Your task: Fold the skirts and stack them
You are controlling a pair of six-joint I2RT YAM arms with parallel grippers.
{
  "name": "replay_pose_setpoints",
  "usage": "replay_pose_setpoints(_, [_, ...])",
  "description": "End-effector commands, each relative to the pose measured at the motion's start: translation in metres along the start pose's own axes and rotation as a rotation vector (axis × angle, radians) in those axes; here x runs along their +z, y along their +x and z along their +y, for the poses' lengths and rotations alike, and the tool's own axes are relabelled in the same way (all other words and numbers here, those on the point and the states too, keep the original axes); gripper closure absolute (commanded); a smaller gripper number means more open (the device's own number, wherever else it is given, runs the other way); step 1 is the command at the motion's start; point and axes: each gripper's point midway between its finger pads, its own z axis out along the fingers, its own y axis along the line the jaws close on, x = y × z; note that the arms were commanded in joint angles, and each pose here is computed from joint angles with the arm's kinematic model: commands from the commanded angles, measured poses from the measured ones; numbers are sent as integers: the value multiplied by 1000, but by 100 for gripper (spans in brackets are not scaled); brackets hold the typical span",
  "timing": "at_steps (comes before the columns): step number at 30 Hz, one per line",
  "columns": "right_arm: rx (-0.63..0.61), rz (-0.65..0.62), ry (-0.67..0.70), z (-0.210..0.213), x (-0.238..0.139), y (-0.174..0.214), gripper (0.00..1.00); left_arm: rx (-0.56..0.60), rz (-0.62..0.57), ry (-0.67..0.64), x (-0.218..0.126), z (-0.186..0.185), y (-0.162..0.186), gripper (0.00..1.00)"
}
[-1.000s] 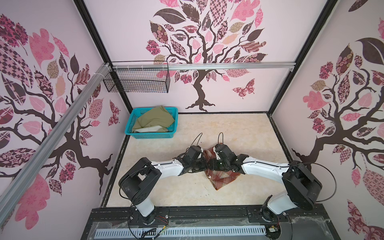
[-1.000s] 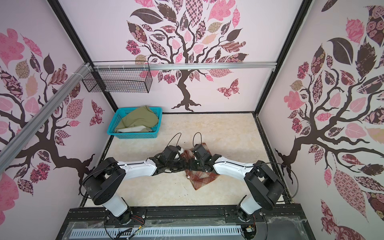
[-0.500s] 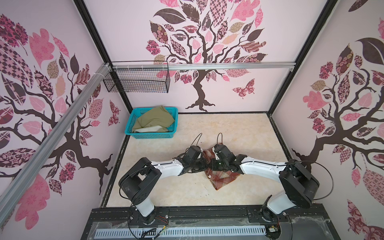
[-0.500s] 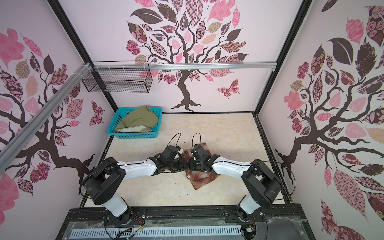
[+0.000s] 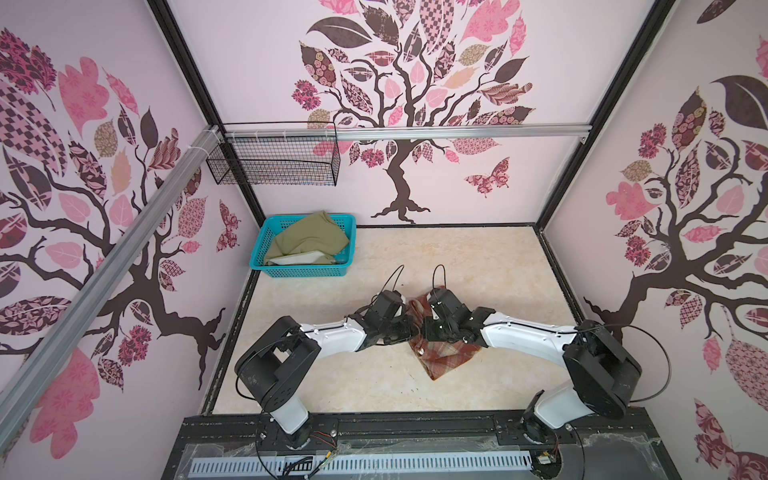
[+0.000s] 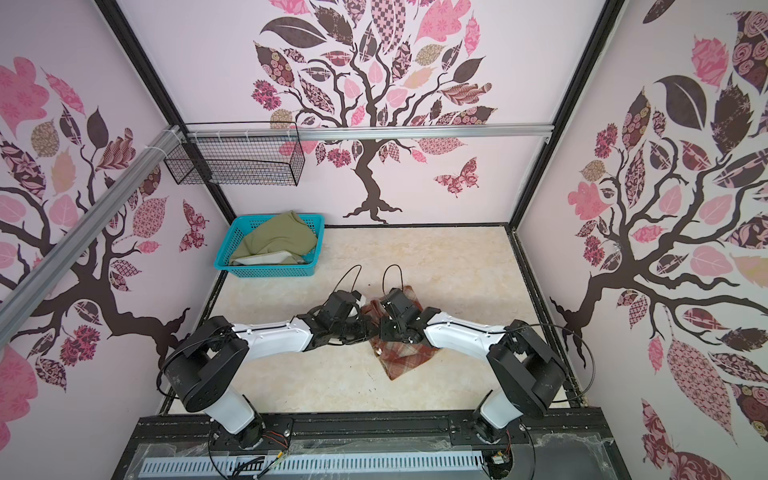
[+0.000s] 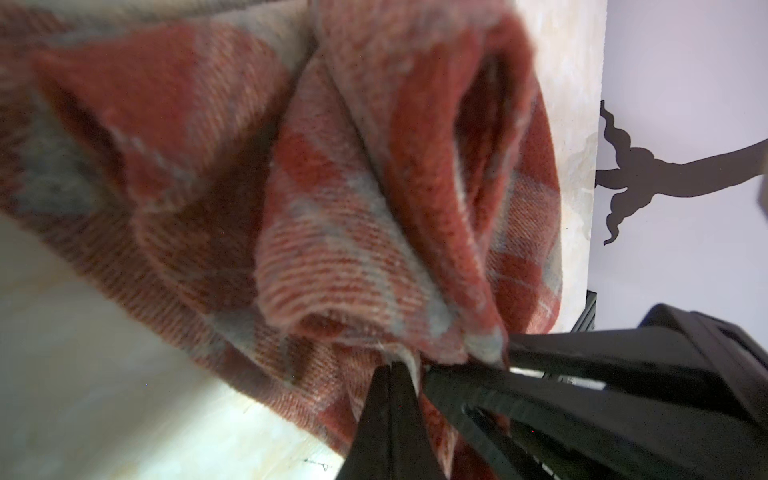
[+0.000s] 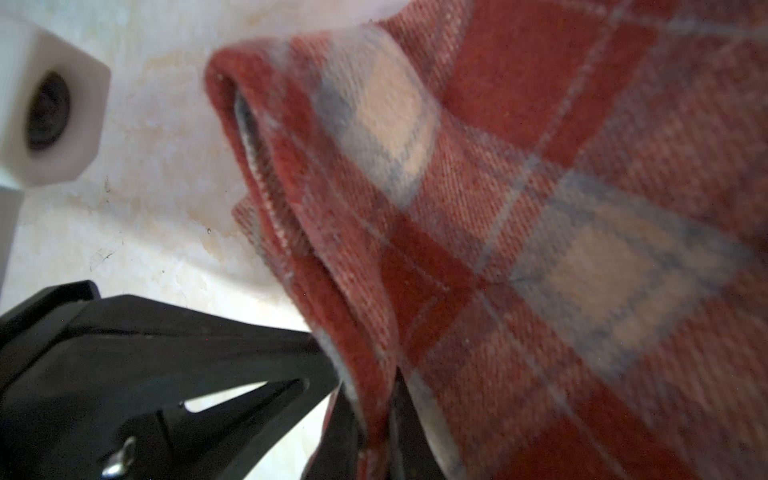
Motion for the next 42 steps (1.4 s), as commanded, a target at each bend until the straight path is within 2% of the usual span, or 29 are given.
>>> replay_pose_setpoints(1, [-32,-66,23,6,-25,-20,100,17,-25,16,-5,-4,-5,100])
replay_pose_setpoints(15, [-100,-125,80,8,-56,-41,100,13,-16,19,0,-5,-6,100])
replay_pose_setpoints(23, [-96,-79,49,10,-43,-31,100,10,-12,23,2,-5,-6,100])
replay_pose_setpoints(34, [-139,-182,134,-10,-78,-63,100,6,5,16,9,0,-3,100])
replay_pose_setpoints(42, [-189,-128,132,-11,-61,-56,100,6,14,24,12,-3,-4,100])
